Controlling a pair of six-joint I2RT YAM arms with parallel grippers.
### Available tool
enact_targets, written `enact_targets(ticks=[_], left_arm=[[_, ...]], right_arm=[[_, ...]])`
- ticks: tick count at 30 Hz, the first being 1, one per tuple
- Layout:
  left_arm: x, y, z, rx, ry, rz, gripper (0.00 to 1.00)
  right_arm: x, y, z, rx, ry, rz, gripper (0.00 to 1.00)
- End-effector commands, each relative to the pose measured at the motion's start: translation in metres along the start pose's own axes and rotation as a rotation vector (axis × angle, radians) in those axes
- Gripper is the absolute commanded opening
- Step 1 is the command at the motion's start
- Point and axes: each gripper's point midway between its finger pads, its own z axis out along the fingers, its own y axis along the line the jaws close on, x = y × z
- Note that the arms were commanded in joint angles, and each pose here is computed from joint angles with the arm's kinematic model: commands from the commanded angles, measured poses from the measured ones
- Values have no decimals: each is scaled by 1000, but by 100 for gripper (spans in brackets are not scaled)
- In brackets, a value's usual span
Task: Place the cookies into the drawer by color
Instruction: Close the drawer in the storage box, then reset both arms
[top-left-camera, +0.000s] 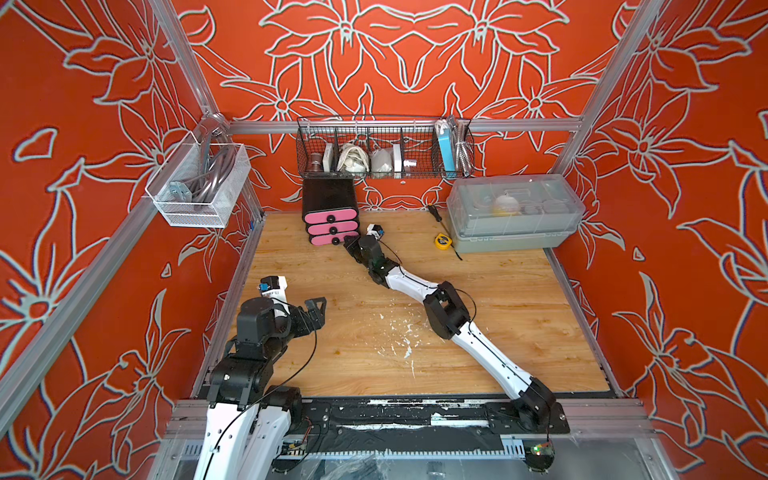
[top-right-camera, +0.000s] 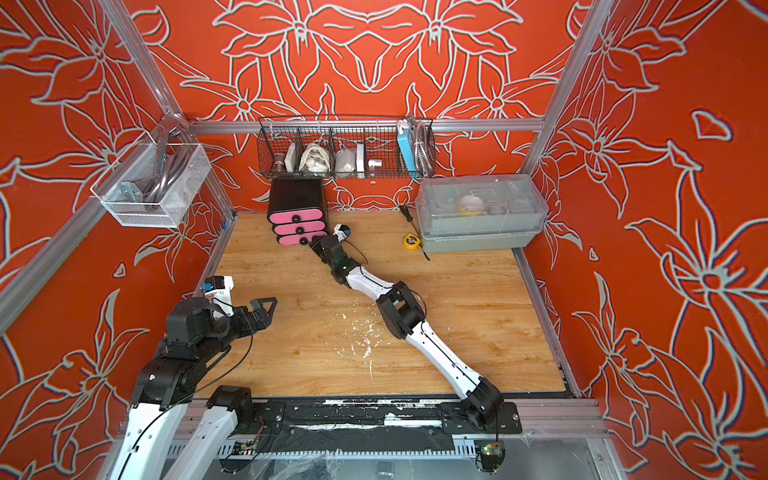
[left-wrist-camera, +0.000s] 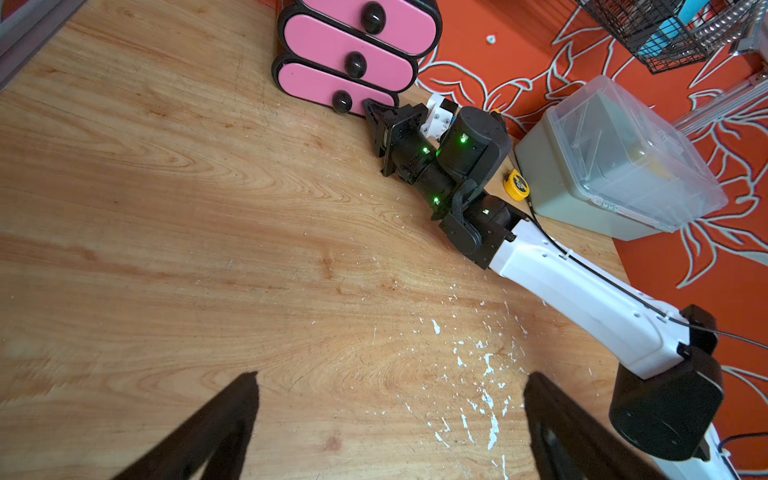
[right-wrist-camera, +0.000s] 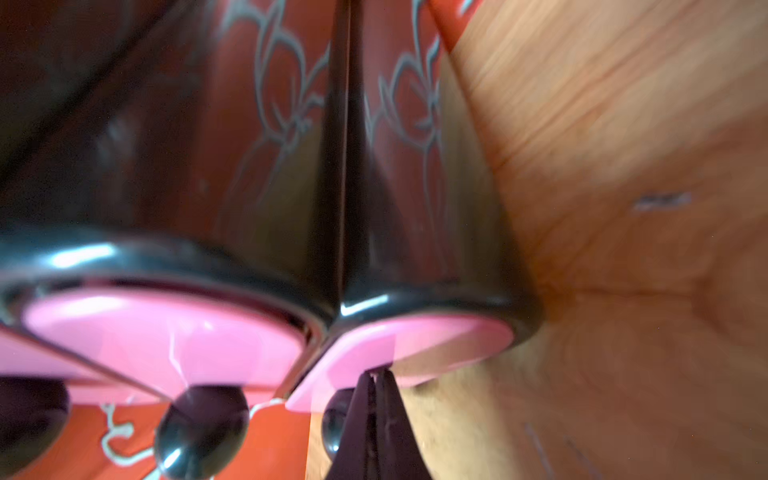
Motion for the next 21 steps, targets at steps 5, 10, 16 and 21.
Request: enact_targets(ticks=[5, 10, 16, 21], left_arm=[[-1, 3, 3, -1, 1, -10, 98], [-3, 6, 5, -8, 4, -24, 97], [-4, 12, 5, -40, -1, -34, 97], [-6, 18, 3, -75, -10, -38, 97]], right_arm=[[-9, -6, 3, -12, -90, 5, 0], [3, 24, -6, -109, 21, -9, 0], [-4, 80, -69, -149, 59, -198, 5], [-21, 102, -143, -138, 78, -368, 12]])
